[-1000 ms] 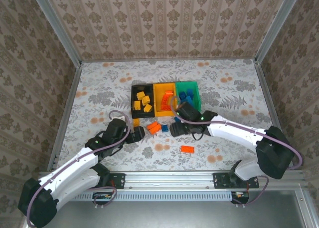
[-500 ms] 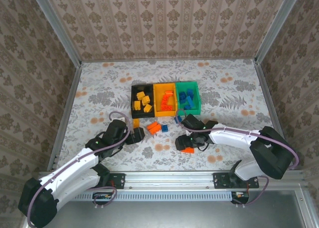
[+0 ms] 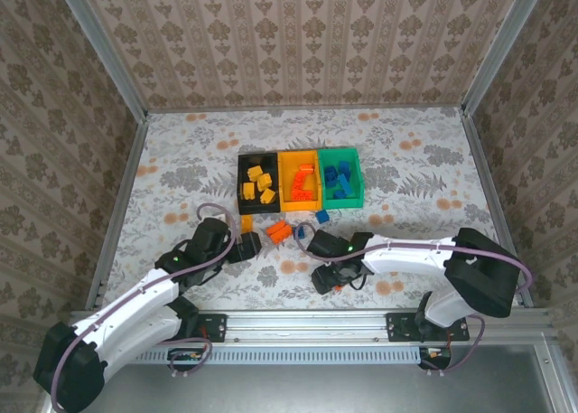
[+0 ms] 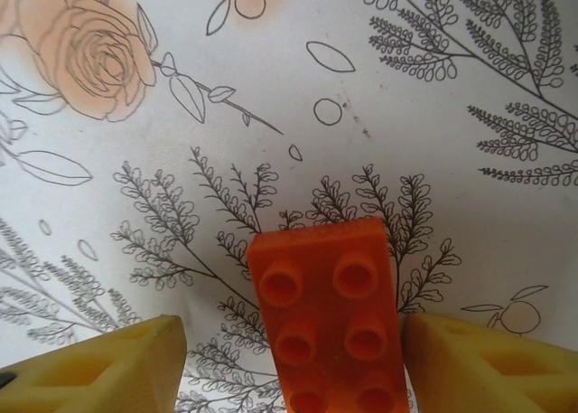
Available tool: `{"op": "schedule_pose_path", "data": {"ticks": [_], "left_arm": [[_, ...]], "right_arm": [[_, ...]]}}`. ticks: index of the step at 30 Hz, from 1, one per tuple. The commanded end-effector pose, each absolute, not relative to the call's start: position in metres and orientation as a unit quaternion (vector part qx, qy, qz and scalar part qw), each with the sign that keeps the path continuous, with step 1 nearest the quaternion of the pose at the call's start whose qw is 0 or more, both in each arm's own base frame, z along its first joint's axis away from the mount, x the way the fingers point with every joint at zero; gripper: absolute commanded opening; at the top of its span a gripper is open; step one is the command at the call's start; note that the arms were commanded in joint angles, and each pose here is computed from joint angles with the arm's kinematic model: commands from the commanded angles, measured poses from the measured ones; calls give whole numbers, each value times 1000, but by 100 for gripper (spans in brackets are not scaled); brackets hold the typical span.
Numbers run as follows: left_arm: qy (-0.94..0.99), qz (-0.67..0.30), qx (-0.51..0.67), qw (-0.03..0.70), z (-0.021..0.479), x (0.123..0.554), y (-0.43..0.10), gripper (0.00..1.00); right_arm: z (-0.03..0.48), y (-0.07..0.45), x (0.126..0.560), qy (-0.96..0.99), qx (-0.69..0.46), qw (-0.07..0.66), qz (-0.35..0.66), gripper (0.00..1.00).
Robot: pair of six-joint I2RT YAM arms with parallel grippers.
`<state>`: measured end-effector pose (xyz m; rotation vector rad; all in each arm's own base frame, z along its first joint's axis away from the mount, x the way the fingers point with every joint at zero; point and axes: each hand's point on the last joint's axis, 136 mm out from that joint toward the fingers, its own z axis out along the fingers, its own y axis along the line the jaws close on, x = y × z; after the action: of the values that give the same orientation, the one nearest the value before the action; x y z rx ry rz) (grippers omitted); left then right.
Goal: Sort the legos into containers by color
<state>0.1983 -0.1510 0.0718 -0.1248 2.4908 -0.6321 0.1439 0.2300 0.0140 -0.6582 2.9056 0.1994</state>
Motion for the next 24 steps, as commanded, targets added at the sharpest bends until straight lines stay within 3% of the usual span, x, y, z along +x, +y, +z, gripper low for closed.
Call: {"op": "schedule_pose_path", "data": {"ticks": [1,16,24], "left_arm": [[929,-240,-59,276,68,197,-149,100],[929,-242,-60,275,69,197,-149,100],[927,-244,-57,279,73,199,-150,100]], "right_arm": [[0,210,138,968,-242,63,-11,63],[-8,219,146,963,-258,80,-23,32],[50,235,191,958,-221,180,37,28]]}}
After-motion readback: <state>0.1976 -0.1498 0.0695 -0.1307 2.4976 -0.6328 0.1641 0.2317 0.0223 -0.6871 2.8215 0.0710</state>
